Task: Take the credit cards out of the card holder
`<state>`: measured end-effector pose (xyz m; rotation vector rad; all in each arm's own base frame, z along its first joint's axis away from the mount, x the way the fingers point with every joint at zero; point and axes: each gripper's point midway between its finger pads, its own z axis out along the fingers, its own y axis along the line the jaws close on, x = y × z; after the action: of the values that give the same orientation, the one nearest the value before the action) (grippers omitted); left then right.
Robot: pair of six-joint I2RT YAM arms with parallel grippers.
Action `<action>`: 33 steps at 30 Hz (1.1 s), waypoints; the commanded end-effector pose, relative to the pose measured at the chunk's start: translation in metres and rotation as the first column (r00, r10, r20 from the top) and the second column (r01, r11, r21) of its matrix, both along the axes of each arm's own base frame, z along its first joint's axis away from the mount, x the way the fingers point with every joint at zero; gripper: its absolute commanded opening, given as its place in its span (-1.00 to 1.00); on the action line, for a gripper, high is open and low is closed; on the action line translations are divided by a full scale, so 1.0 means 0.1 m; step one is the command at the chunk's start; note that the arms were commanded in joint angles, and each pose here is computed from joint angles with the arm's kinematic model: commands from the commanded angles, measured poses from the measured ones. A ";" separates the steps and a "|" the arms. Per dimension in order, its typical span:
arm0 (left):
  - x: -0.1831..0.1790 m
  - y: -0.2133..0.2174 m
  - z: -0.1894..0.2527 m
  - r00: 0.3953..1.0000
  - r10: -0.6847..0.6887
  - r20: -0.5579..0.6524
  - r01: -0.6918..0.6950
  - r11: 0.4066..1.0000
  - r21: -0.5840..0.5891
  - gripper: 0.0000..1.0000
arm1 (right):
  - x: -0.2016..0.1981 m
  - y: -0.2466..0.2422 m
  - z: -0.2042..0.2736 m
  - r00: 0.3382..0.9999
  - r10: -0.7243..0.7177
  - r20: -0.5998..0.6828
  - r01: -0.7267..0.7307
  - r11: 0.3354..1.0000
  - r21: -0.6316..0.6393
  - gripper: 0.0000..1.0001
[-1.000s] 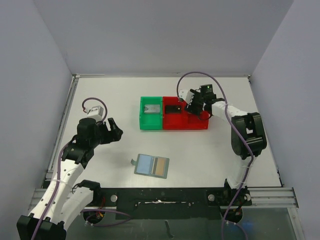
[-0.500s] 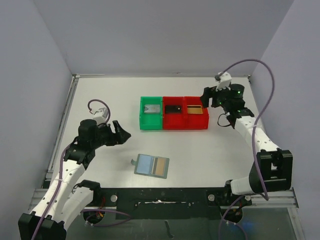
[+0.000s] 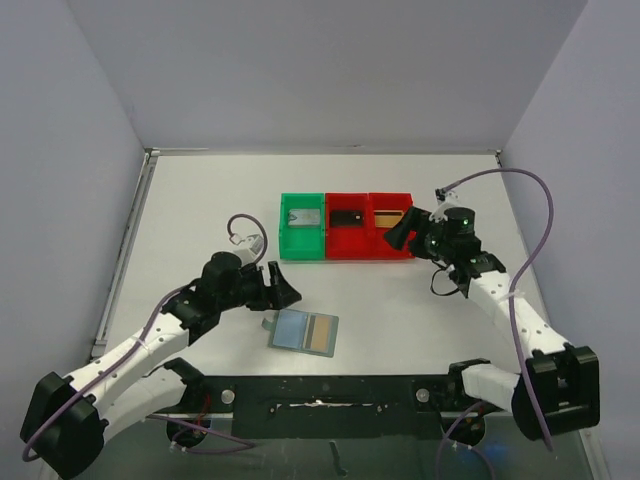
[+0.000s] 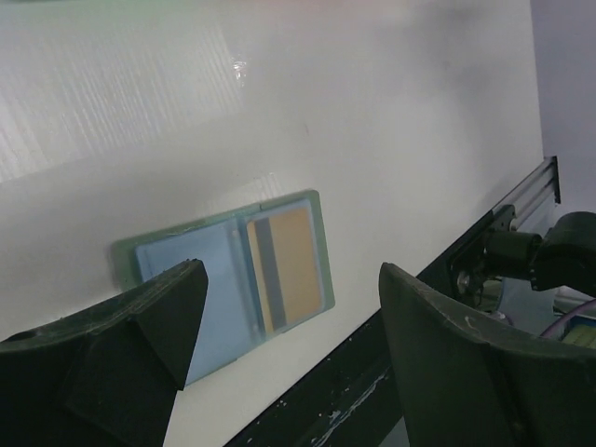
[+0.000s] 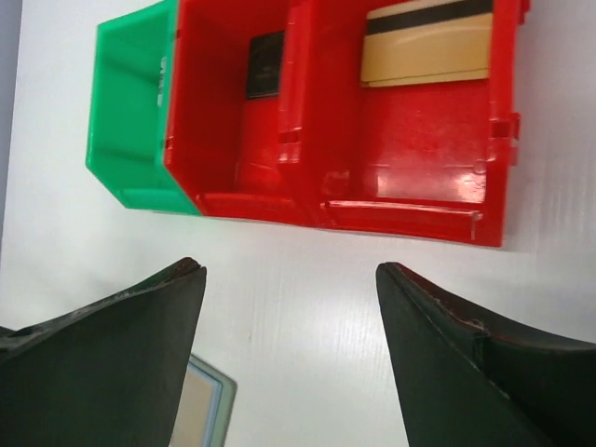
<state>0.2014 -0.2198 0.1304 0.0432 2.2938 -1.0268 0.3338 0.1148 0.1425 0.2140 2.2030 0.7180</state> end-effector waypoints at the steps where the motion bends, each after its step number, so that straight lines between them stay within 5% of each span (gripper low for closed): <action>1: 0.16 0.02 -0.14 0.992 0.123 0.024 -0.124 0.991 0.044 0.49 | -0.09 -0.12 0.36 0.968 -0.200 0.149 0.218 0.969 -0.117 0.62; 6: 0.17 0.26 -0.45 0.975 0.223 0.004 -0.221 0.965 0.139 0.49 | -0.30 -0.49 0.34 0.907 -0.345 0.241 0.379 0.919 -0.110 0.97; 8: 0.17 0.29 -0.48 0.972 0.233 0.009 -0.232 0.963 0.140 0.50 | -0.41 -0.58 0.34 0.899 -0.367 0.239 0.392 0.917 -0.068 0.95; 12: 0.14 0.32 -0.61 0.971 0.237 -0.016 -0.232 0.959 0.164 0.50 | -0.49 -0.44 0.40 0.925 -0.245 0.290 0.241 0.969 0.051 0.95; 18: 0.00 0.43 -0.82 0.960 0.269 -0.072 -0.251 0.948 0.196 0.50 | -0.73 0.21 0.14 0.990 -0.009 0.141 -0.022 0.975 0.220 0.98; 26: -0.10 0.34 -0.88 0.973 0.217 -0.080 -0.207 0.971 0.116 0.44 | -1.05 0.61 -0.47 0.999 -0.011 -0.049 0.012 0.999 0.033 0.77; 33: -0.03 0.39 -0.67 0.966 0.256 -0.048 -0.248 0.960 0.131 0.36 | -1.24 1.06 -0.57 0.996 0.049 -0.068 -0.055 0.995 -0.087 0.68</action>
<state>0.1843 -0.1799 0.0342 -0.2053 2.4215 -0.7640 0.1911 0.2051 0.0632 0.0891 2.3935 0.7135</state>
